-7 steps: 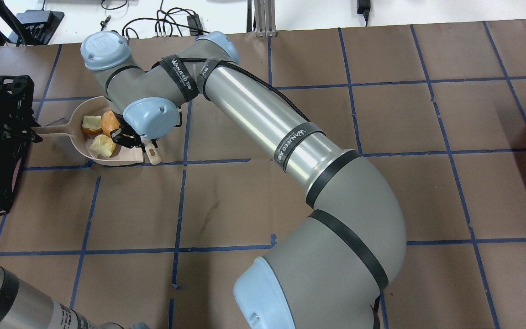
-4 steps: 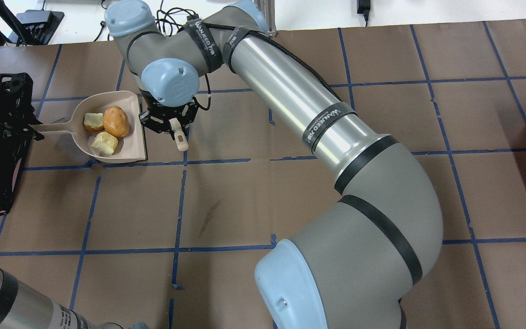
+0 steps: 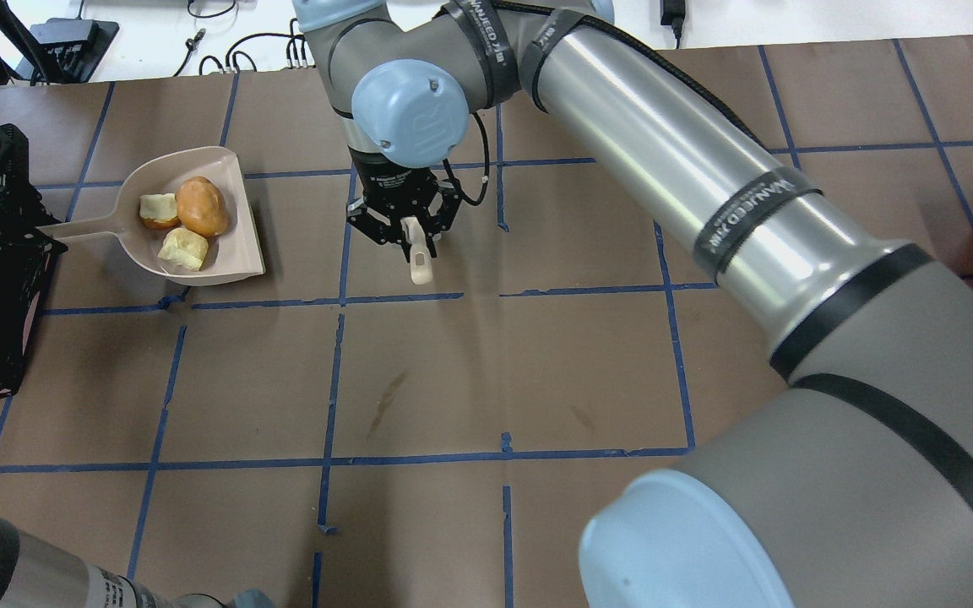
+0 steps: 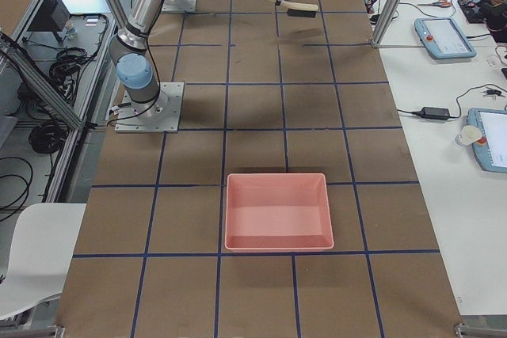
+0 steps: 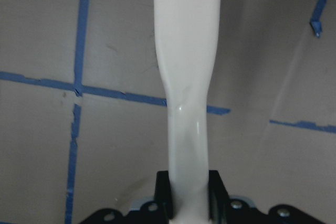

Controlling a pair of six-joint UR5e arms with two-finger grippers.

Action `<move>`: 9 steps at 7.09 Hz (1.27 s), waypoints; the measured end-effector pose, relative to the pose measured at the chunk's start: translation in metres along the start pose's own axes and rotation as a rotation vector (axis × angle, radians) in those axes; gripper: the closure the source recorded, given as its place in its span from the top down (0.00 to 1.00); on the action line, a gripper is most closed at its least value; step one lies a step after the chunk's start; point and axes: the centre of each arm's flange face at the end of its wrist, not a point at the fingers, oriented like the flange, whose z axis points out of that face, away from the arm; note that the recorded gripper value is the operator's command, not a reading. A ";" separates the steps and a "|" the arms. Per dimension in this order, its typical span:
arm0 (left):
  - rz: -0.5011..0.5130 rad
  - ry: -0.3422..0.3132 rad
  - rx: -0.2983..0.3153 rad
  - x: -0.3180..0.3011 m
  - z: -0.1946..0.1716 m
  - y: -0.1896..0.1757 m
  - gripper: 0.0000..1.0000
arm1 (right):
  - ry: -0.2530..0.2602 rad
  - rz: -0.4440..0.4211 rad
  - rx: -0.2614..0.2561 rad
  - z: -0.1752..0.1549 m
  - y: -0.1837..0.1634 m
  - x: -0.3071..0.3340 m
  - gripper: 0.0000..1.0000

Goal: Sweep and dump trash in nearest bin
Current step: 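Lift the dustpan toward the trash bag with left gripper while right withdraws brush, then tilt the dustpan over the trash bag to dump the bread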

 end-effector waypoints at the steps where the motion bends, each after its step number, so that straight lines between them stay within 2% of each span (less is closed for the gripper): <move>1: -0.048 0.003 0.031 0.003 -0.009 0.013 0.01 | 0.007 0.022 0.007 0.008 0.036 0.014 0.03; 2: -0.133 0.004 0.070 0.008 -0.019 0.032 0.01 | 0.004 0.039 0.026 0.016 0.078 0.028 0.03; 4: -0.249 -0.049 0.132 0.020 -0.051 0.062 0.01 | -0.011 0.072 0.076 0.041 0.148 0.052 0.03; 5: -0.301 -0.085 0.151 0.028 -0.071 0.081 0.01 | -0.011 0.082 0.088 0.054 0.167 0.060 0.03; 7: -0.397 -0.144 0.162 0.047 -0.102 0.132 0.01 | 0.001 0.090 0.094 0.067 0.179 0.066 0.03; 9: -0.479 -0.176 0.123 0.064 -0.143 0.187 0.01 | -0.008 0.096 0.110 0.077 0.190 0.070 0.03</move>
